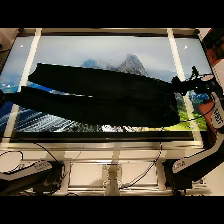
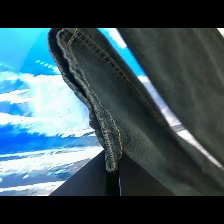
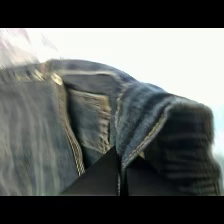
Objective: Fold the clothes and pants, and hang the long-sleeved shirts on hangers.
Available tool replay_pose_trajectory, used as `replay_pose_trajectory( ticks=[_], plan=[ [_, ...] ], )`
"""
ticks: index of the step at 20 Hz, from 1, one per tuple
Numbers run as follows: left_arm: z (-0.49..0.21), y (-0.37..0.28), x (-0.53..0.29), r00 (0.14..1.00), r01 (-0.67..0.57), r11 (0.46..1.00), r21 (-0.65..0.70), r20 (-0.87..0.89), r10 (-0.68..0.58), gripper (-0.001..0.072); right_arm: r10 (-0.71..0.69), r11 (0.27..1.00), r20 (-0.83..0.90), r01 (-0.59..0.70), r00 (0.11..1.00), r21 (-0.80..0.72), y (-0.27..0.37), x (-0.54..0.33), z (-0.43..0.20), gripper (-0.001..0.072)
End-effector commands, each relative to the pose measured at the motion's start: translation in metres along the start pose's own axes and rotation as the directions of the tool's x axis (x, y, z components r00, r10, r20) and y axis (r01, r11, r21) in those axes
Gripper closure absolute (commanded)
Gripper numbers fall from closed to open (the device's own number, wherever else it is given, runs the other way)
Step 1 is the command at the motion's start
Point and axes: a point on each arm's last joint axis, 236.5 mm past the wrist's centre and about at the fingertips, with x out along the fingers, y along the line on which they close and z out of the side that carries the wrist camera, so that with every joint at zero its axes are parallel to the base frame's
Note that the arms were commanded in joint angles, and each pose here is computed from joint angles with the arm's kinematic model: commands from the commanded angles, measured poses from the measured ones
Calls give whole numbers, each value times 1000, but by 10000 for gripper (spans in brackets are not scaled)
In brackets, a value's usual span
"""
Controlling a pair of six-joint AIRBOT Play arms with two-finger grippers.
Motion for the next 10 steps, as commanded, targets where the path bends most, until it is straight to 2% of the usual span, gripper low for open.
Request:
replay_pose_trajectory(
  ticks=[1, 4, 6, 10],
  plan=[
    [-10, 22, -1, 994, -93, 994, 52, -44, 95, 680, 1, 999, 185, 7, 983, -42, 17, -9, 53, 686],
    [-22, 55, -6, 968, -222, 968, 113, -90, 233, 681, 12, 997, 357, 14, 934, -69, 35, -38, 107, 686],
    [-25, 80, -8, 943, -317, 944, 86, -81, 324, 681, 11, 999, 436, 13, 900, -51, 39, -51, 129, 686],
    [-47, 101, 17, 930, -361, 931, 44, -55, 363, 680, 2, 1000, 475, 12, 880, -27, 37, -56, 138, 686]
  ],
)
